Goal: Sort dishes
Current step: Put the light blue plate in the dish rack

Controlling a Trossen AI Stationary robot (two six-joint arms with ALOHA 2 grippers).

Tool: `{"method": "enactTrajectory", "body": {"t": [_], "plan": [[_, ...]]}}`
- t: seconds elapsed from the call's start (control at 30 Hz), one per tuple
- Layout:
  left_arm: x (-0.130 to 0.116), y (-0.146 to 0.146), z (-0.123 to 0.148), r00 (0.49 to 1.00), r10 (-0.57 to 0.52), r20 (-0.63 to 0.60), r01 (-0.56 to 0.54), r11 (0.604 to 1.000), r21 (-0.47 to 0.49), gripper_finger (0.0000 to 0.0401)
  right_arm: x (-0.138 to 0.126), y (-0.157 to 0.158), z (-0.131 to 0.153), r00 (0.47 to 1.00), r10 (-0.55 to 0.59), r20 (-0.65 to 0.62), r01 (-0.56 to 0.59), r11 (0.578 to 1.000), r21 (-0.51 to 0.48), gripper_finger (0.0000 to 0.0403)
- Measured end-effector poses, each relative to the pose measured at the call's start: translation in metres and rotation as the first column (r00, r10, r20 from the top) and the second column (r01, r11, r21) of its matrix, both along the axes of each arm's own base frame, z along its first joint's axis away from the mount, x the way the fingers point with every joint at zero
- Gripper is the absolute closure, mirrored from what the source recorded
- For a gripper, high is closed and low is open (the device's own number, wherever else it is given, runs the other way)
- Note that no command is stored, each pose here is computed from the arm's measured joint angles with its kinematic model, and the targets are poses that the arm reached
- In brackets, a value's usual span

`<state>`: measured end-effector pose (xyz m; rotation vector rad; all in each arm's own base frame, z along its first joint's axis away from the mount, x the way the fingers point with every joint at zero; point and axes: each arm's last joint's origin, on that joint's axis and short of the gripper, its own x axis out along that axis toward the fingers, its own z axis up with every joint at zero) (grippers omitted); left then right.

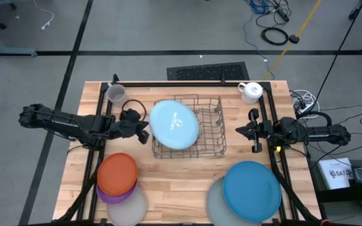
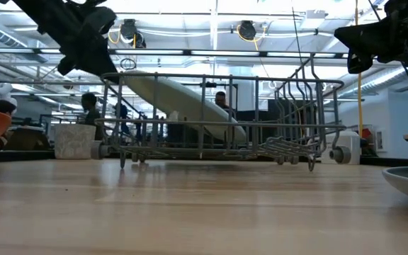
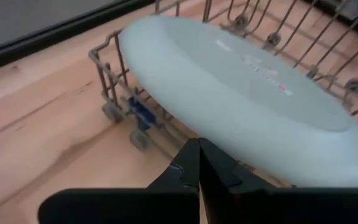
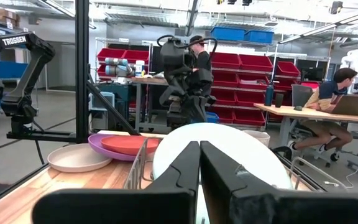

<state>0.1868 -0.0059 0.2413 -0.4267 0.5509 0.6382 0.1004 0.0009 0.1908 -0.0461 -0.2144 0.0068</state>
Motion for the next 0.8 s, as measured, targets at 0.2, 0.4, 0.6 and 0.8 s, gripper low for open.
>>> {"method": "enactTrajectory", "body": {"t": [0.2,0.4,0.6,0.8], "plan": [[0.009,0.000,0.011,0.993,-0.033,0.110,0.026,0.997,0.068,0.0400,0.000,0.000,0.000,1.000,0.000,0.000,0.000,1.000,-0.001,0.0394],[0.018,-0.001,0.028,0.964,-0.084,0.254,0.046,0.987,0.155,0.0400,0.000,0.000,0.000,1.000,-0.001,0.000,0.001,1.000,-0.001,0.0394],[0.020,0.005,0.032,0.956,-0.067,0.286,0.015,0.984,0.180,0.0400,0.000,0.000,0.000,1.000,-0.001,0.000,0.001,1.000,-0.001,0.0394],[0.006,0.007,0.037,0.990,-0.078,0.117,0.057,0.983,0.174,0.0400,0.000,0.000,0.000,1.000,0.003,0.000,-0.003,1.000,0.015,0.0394]]}}
